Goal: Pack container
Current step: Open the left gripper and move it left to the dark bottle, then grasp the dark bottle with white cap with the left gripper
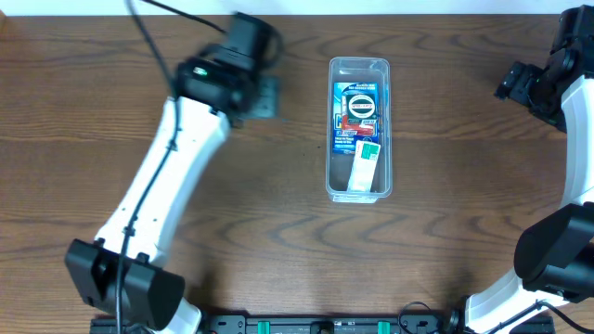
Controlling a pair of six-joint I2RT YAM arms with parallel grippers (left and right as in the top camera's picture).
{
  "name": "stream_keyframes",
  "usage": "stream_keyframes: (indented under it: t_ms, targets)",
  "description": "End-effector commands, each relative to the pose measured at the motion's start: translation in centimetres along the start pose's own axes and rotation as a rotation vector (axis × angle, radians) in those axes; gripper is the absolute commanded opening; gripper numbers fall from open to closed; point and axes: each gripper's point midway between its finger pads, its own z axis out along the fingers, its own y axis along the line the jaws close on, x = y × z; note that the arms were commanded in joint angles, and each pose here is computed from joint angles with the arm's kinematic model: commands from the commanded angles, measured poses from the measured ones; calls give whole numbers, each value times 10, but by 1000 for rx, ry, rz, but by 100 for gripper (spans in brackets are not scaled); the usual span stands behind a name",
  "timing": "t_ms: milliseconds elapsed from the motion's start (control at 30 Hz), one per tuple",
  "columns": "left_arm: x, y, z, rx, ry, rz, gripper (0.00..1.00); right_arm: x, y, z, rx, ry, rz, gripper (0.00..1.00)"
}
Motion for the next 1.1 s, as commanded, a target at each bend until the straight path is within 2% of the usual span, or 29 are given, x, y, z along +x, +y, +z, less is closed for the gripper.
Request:
stream_keyframes:
  t_ms: [0,100,300,400,767,1067]
  targets:
    - [-5,26,9,-4,23,84,71,2,-3,4,15,9,-2,99]
    - [-3,51,23,-26,58,86,72,2,-3,4,15,9,-2,99]
    - [11,100,59,-68,166,-1,72,2,-3,4,15,9,-2,99]
    - [14,105,76,-9,194,-2,72,2,-3,4,15,9,-2,99]
    - [36,119,133,-12,309,-7,72,2,-3,4,15,9,-2,99]
    - [45,120,155,-7,350,13,72,2,-3,4,15,9,-2,99]
